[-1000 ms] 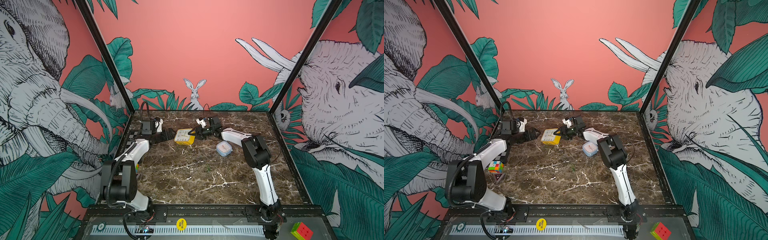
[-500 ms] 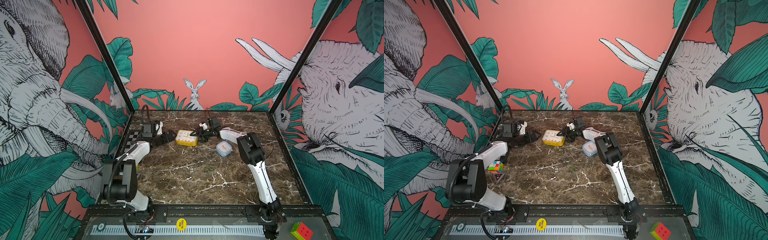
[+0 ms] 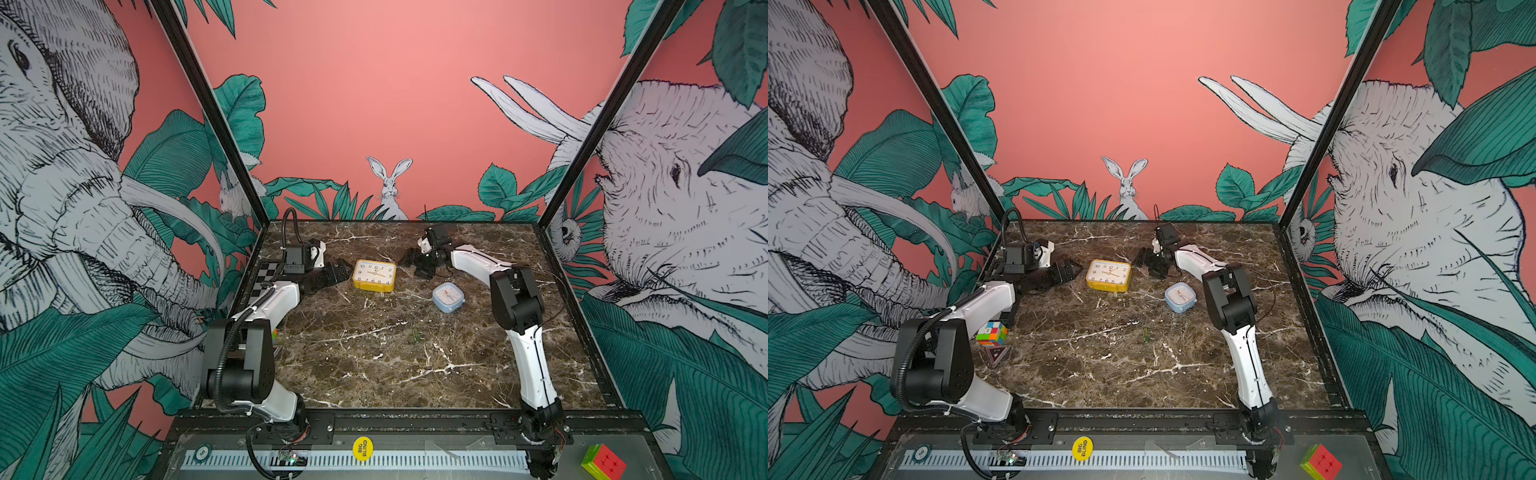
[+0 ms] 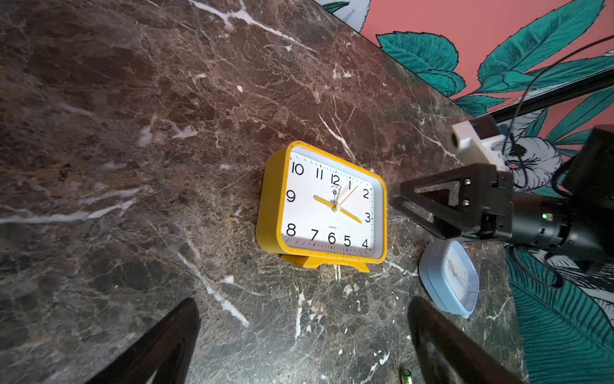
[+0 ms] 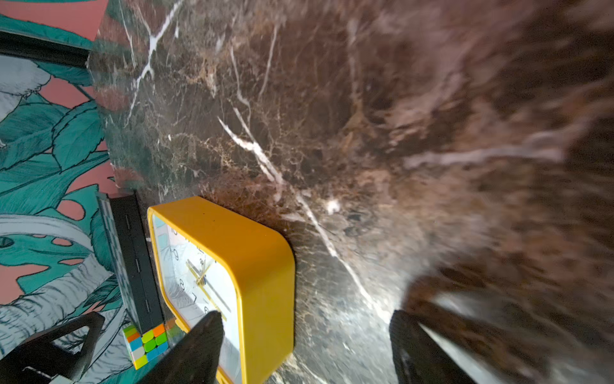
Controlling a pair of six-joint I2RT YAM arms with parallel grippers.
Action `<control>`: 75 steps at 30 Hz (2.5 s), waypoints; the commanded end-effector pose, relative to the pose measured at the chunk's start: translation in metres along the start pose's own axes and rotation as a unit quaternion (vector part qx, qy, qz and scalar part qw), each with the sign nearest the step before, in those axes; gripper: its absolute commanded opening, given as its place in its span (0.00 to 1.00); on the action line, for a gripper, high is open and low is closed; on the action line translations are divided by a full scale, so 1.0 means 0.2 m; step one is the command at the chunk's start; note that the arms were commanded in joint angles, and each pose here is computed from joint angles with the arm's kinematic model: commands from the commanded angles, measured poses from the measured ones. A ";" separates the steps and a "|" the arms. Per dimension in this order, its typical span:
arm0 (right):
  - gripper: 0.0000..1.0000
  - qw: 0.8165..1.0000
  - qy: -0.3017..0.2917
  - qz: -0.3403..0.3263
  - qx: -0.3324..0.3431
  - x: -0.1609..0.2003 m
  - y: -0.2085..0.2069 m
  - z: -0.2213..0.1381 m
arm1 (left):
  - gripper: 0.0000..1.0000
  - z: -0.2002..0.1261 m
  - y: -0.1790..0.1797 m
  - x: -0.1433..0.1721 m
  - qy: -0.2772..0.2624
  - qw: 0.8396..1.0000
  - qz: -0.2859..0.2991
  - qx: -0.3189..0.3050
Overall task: Insert the battery into the alarm
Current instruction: Adjust the alarm at the center of the board.
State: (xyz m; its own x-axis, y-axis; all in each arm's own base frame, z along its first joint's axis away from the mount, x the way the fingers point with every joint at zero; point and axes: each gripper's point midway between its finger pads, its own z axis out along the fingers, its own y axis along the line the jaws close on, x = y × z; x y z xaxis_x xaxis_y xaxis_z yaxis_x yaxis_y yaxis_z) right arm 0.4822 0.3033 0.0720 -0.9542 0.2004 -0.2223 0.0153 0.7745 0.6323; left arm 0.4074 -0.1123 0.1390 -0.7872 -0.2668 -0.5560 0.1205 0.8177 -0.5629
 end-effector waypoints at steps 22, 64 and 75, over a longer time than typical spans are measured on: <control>0.79 0.984 -0.086 0.155 -0.018 0.46 -0.64 -0.61 | 0.99 0.21 -0.37 -0.01 0.046 0.993 0.064 0.087; 0.32 0.986 -0.110 0.103 -0.071 0.31 -0.54 -0.53 | 0.98 0.21 -0.36 0.02 0.055 0.994 0.066 0.067; 0.28 0.988 -0.075 -0.080 0.109 0.29 -0.40 -0.73 | 0.98 0.23 -0.36 0.02 0.052 0.994 0.064 0.076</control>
State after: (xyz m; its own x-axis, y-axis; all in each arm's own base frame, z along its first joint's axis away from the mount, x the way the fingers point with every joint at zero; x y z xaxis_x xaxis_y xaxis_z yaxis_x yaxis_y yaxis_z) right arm 0.3982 0.1749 0.1124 -0.8738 0.3048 -0.3791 0.0281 0.8097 0.5862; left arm 0.4193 -0.1920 0.1399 -0.8341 -0.1075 -0.5410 0.2780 0.7653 -0.5805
